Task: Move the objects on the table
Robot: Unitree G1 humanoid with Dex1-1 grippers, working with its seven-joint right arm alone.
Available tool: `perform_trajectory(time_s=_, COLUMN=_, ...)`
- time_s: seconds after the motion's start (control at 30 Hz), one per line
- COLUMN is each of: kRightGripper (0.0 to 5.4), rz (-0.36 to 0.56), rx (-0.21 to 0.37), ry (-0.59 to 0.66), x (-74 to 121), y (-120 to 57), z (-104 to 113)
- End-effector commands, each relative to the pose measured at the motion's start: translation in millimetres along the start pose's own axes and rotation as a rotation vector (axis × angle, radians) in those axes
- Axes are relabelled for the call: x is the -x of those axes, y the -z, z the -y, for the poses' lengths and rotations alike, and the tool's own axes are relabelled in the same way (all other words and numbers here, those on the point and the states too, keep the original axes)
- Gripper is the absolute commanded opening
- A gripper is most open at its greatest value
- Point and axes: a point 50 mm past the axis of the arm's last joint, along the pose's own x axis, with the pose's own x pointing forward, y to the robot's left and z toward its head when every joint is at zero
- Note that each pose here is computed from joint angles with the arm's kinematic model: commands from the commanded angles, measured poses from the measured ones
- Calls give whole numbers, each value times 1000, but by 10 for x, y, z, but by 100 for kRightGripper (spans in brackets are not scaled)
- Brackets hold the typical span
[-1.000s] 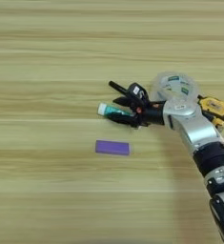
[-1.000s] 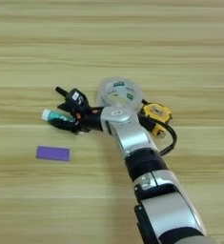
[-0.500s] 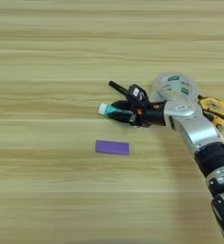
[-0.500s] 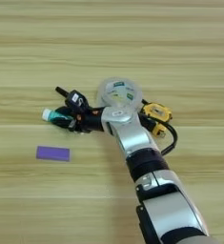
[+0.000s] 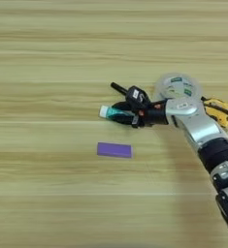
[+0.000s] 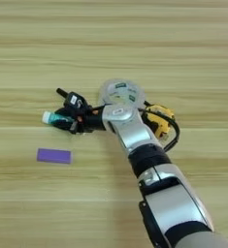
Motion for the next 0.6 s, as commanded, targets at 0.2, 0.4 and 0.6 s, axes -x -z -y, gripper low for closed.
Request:
perform_trajectory(time_s=0.2, kRightGripper=158, rz=-187, rx=34, ry=-105, x=322, y=335, z=-142)
perform_trajectory(time_s=0.4, kRightGripper=158, rz=-174, rx=51, ry=-212, x=486, y=308, z=-278)
perform_trajectory(time_s=0.6, kRightGripper=158, rz=-164, rx=57, ry=-268, x=632, y=265, z=-375)
